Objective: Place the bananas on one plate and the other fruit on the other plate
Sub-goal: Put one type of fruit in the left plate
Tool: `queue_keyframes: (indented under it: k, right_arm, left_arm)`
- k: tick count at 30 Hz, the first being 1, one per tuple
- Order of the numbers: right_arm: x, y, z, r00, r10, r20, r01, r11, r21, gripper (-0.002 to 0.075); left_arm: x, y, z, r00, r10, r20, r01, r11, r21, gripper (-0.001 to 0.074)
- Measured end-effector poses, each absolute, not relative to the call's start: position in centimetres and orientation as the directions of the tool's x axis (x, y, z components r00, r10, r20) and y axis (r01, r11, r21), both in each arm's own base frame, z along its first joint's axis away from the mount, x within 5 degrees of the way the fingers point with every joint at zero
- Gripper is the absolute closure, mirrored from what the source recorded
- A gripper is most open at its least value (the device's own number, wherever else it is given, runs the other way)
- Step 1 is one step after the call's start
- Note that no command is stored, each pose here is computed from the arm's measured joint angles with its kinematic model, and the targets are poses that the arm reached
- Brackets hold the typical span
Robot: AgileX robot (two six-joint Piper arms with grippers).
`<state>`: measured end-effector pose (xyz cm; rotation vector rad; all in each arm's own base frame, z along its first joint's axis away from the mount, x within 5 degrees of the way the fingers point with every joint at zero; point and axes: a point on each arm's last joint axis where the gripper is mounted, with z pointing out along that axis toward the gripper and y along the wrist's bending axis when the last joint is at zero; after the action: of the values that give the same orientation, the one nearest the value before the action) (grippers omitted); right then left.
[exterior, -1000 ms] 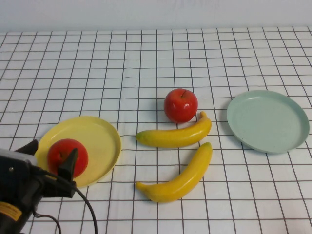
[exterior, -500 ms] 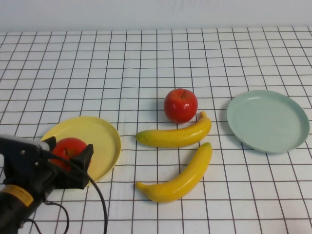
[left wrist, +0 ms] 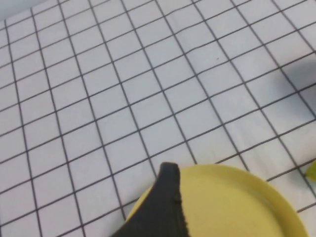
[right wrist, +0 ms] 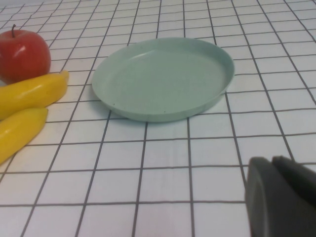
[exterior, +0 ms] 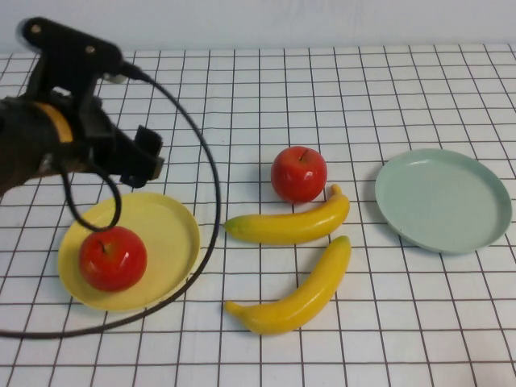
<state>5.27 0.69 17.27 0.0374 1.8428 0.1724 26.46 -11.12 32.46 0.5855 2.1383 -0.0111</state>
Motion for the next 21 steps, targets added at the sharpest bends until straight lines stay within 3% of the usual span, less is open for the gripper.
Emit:
queue_keyframes:
  k: [8, 13, 21]
  right_arm:
    - [5.3, 0.7, 17.3, -0.276, 0.115, -0.954, -0.064, 0.988, 0.138, 0.0742]
    - [5.3, 0.7, 17.3, -0.276, 0.115, -0.954, -0.064, 0.988, 0.138, 0.0742]
    - [5.3, 0.7, 17.3, -0.276, 0.115, -0.954, -0.064, 0.988, 0.138, 0.0742]
  left_arm:
    - [32.5, -18.0, 31.8, -0.582, 0.498, -0.643, 0.597, 0.799, 0.078, 0.0066]
    - [36.5, -21.8, 30.7, -0.547, 0.531, -0.647, 0.700, 0.714, -0.006, 0.0066]
    - [40.2, -25.7, 29.0, -0.491, 0.606, -0.626, 0.778, 0.628, -0.002, 0.0066]
